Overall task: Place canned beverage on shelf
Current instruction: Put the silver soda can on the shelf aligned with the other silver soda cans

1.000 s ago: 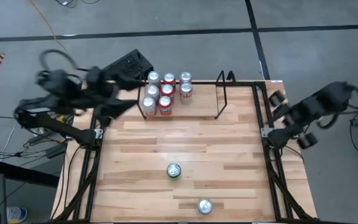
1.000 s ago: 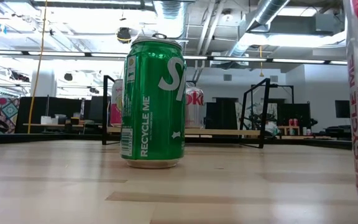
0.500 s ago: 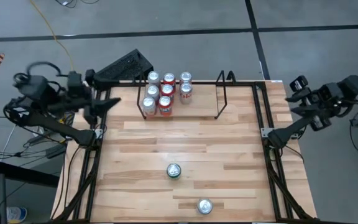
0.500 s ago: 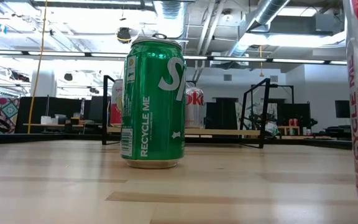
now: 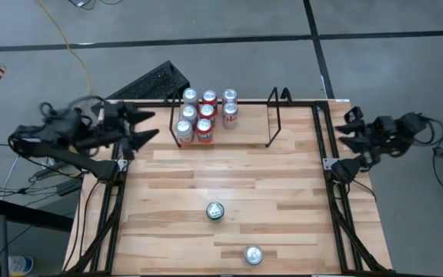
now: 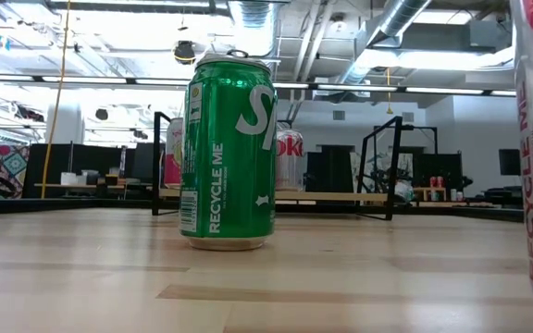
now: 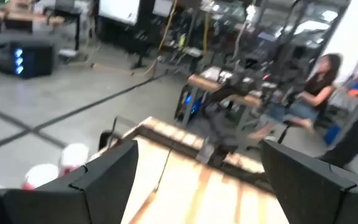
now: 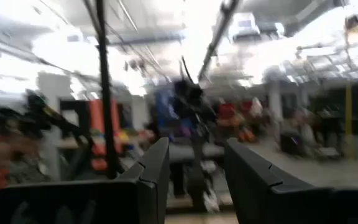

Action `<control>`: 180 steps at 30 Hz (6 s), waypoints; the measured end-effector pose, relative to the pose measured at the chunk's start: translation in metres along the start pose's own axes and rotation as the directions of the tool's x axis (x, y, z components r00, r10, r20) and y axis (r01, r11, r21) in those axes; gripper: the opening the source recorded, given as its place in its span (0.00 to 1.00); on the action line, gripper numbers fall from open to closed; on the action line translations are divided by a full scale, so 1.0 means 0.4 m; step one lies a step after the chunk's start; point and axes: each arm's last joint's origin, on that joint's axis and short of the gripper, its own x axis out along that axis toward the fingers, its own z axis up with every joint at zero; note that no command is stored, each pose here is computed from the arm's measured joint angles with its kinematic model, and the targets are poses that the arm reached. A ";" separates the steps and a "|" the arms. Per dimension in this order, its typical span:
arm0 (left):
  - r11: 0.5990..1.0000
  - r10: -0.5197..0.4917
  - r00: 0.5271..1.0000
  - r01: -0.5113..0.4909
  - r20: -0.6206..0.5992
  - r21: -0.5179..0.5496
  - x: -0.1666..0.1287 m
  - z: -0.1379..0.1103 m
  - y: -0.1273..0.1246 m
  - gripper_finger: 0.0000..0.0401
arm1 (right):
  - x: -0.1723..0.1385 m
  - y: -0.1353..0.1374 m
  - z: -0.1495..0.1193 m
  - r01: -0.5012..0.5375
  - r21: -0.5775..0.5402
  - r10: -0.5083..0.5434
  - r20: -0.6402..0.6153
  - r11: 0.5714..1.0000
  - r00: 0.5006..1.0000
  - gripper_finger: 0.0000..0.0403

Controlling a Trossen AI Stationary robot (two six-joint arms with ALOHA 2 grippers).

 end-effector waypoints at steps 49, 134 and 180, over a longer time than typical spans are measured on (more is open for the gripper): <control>0.966 0.052 0.981 -0.097 -0.184 -0.241 0.204 -0.448 -0.041 0.81 | 0.049 0.032 -0.224 0.049 -0.055 -0.061 -0.260 0.997 0.964 0.35; 0.992 -0.055 0.974 0.029 -0.218 -0.122 -0.027 -0.393 -0.019 0.71 | 0.066 0.033 -0.347 0.247 0.108 -0.222 -0.197 0.963 0.955 0.28; 0.801 -0.288 0.949 0.310 0.125 -0.512 -0.073 -0.564 0.060 0.70 | 0.071 0.037 -0.280 0.141 0.184 -0.152 0.048 0.973 0.987 0.28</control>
